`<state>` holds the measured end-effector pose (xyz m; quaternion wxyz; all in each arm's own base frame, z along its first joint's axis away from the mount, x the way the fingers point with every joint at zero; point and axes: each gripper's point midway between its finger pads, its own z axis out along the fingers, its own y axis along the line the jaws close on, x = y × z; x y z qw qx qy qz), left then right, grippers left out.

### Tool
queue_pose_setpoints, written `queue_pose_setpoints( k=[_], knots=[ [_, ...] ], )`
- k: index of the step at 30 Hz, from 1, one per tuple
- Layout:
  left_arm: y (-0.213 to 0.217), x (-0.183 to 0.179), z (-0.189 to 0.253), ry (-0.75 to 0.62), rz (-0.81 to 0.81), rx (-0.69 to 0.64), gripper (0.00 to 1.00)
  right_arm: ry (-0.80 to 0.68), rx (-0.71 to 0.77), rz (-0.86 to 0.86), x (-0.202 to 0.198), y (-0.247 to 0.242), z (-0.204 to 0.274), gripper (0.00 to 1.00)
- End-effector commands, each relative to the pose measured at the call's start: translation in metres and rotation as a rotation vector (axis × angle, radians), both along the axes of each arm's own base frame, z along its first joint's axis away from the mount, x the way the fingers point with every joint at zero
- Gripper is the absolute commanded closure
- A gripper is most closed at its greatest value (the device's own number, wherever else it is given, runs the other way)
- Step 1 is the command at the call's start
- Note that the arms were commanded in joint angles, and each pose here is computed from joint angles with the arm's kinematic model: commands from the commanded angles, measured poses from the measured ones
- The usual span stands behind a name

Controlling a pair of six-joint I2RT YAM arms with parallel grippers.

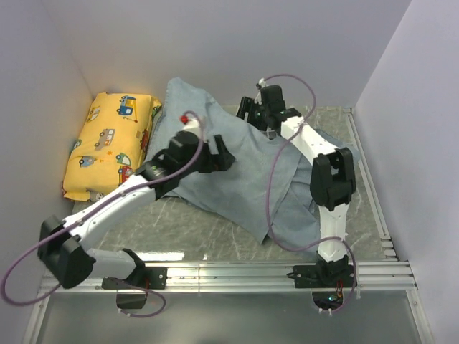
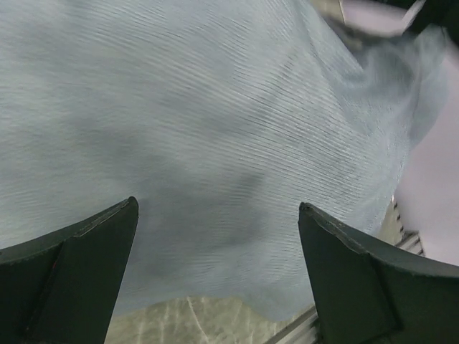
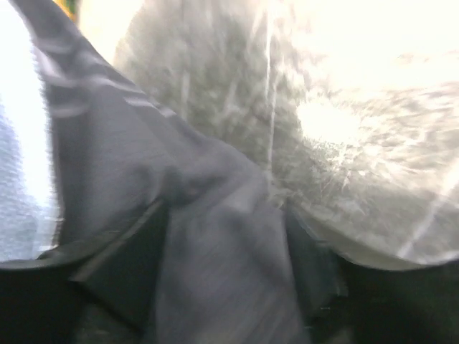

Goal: Remove the pillowcase from the pillow

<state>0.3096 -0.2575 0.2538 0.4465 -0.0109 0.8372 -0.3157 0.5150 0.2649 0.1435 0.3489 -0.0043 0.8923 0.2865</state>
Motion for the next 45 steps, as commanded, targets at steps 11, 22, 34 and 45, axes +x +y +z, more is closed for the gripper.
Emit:
queue_pose_setpoints(
  k=[11,22,34,45],
  knots=[
    [-0.113,-0.033,0.016,-0.176,-0.1,0.169,0.01,-0.427,-0.012,-0.333,-0.056,-0.105,0.231,0.12],
    [-0.164,-0.04,-0.021,-0.247,-0.067,0.425,0.01,-0.399,0.01,-0.519,-0.176,-0.196,0.175,0.09],
    [-0.175,-0.037,-0.041,-0.287,0.013,0.576,0.1,-0.301,-0.053,-0.56,-0.227,-0.214,0.102,0.08],
    [-0.144,-0.026,-0.032,-0.281,0.099,0.569,0.95,-0.244,-0.034,-0.496,-0.233,-0.202,0.072,0.09]
  ],
)
